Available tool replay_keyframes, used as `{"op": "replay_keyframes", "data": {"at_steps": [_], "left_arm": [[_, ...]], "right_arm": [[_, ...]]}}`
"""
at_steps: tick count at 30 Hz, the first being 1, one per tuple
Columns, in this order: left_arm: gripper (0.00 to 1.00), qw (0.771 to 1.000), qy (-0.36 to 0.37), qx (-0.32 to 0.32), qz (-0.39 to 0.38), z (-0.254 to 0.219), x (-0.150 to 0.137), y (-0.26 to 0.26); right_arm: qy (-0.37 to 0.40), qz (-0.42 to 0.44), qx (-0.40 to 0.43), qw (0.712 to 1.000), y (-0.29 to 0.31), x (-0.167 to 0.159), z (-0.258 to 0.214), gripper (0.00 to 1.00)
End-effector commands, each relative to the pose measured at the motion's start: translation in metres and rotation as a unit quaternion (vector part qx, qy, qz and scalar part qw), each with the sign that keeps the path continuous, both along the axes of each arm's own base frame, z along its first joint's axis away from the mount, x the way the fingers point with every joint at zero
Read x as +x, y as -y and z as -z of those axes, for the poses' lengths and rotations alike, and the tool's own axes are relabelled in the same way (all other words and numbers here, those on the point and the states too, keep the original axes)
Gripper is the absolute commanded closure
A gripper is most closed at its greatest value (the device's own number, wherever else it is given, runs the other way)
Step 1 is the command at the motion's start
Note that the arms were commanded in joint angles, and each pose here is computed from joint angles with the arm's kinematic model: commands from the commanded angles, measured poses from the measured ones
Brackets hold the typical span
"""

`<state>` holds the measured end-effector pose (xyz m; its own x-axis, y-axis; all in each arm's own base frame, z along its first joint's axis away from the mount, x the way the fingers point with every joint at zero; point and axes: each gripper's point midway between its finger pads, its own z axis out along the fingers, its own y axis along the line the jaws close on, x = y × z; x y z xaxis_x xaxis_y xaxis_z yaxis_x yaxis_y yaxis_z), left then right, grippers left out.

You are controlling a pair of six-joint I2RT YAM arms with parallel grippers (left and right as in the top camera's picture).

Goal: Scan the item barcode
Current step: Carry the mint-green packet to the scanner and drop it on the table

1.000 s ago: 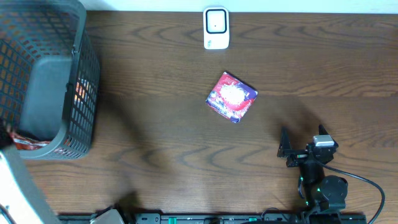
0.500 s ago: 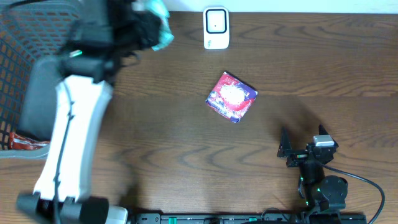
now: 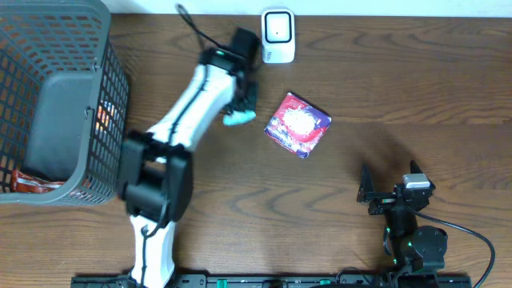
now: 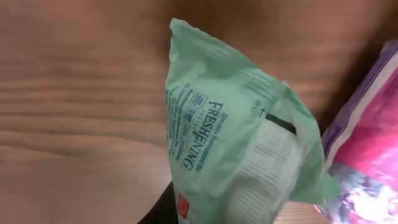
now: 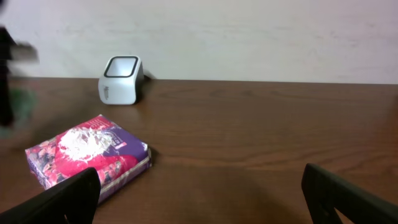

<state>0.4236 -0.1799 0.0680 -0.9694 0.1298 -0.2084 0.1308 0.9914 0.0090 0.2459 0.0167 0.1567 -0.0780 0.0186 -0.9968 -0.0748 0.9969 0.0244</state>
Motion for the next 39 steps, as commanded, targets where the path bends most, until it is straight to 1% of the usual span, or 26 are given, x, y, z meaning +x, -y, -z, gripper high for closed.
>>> {"op": "replay_keyframes", "data": {"at_steps": [1, 6, 7, 11, 14, 16, 18, 20, 21, 22, 25, 29, 30, 31, 32, 37, 39], "left_arm": [[0.93, 1.0, -0.013, 0.007, 0.004, 0.009, -0.013, 0.02], [0.93, 0.995, -0.057, -0.06, 0.054, 0.014, -0.044, 0.073], [0.93, 0.992, -0.064, -0.077, 0.073, 0.013, -0.054, 0.091], [0.93, 0.99, -0.062, -0.086, 0.095, 0.011, -0.065, 0.11], [0.93, 0.99, -0.052, -0.1, 0.09, 0.0, -0.062, 0.115], [0.93, 0.991, -0.03, -0.106, 0.081, -0.013, -0.052, 0.112], [0.93, 0.994, 0.008, -0.085, 0.065, -0.025, -0.035, 0.099], [0.92, 0.997, 0.054, -0.038, 0.038, -0.033, -0.013, 0.072], [0.92, 0.997, 0.064, -0.023, 0.027, -0.035, -0.008, 0.062], [0.93, 0.997, 0.069, -0.01, 0.016, -0.035, -0.002, 0.051], [0.93, 0.998, 0.061, 0.0, -0.007, -0.025, 0.004, 0.03], [0.92, 0.998, 0.046, 0.001, -0.037, -0.014, 0.005, 0.012], [0.91, 0.998, 0.042, -0.002, -0.038, -0.013, 0.004, 0.011], [0.69, 0.999, 0.036, -0.013, -0.035, -0.013, 0.002, 0.015], [0.61, 0.999, 0.033, -0.018, -0.033, -0.012, 0.001, 0.017], [0.59, 0.999, 0.018, -0.044, -0.025, -0.014, -0.005, 0.027], [0.5, 0.998, 0.025, -0.046, -0.019, -0.025, -0.004, 0.027]], "right_arm": [[-0.001, 0.006, 0.007, 1.0, 0.002, 0.0, 0.001, 0.01], [-0.001, 0.006, 0.007, 1.0, 0.002, 0.0, 0.001, 0.01], [-0.001, 0.006, 0.007, 1.0, 0.002, 0.0, 0.001, 0.01], [-0.001, 0.006, 0.007, 1.0, 0.002, 0.0, 0.001, 0.01], [-0.001, 0.006, 0.007, 1.0, 0.002, 0.0, 0.001, 0.01], [-0.001, 0.006, 0.007, 1.0, 0.002, 0.0, 0.001, 0.01], [-0.001, 0.006, 0.007, 1.0, 0.002, 0.0, 0.001, 0.01], [-0.001, 0.006, 0.007, 1.0, 0.002, 0.0, 0.001, 0.01], [-0.001, 0.006, 0.007, 1.0, 0.002, 0.0, 0.001, 0.01], [-0.001, 0.006, 0.007, 1.0, 0.002, 0.0, 0.001, 0.01], [-0.001, 0.006, 0.007, 1.0, 0.002, 0.0, 0.001, 0.01], [-0.001, 0.006, 0.007, 1.0, 0.002, 0.0, 0.001, 0.01], [-0.001, 0.006, 0.007, 1.0, 0.002, 0.0, 0.001, 0.01], [-0.001, 0.006, 0.007, 1.0, 0.002, 0.0, 0.001, 0.01], [-0.001, 0.006, 0.007, 1.0, 0.002, 0.0, 0.001, 0.01], [-0.001, 0.006, 0.007, 1.0, 0.002, 0.0, 0.001, 0.01], [-0.001, 0.006, 0.007, 1.0, 0.002, 0.0, 0.001, 0.01]]}}
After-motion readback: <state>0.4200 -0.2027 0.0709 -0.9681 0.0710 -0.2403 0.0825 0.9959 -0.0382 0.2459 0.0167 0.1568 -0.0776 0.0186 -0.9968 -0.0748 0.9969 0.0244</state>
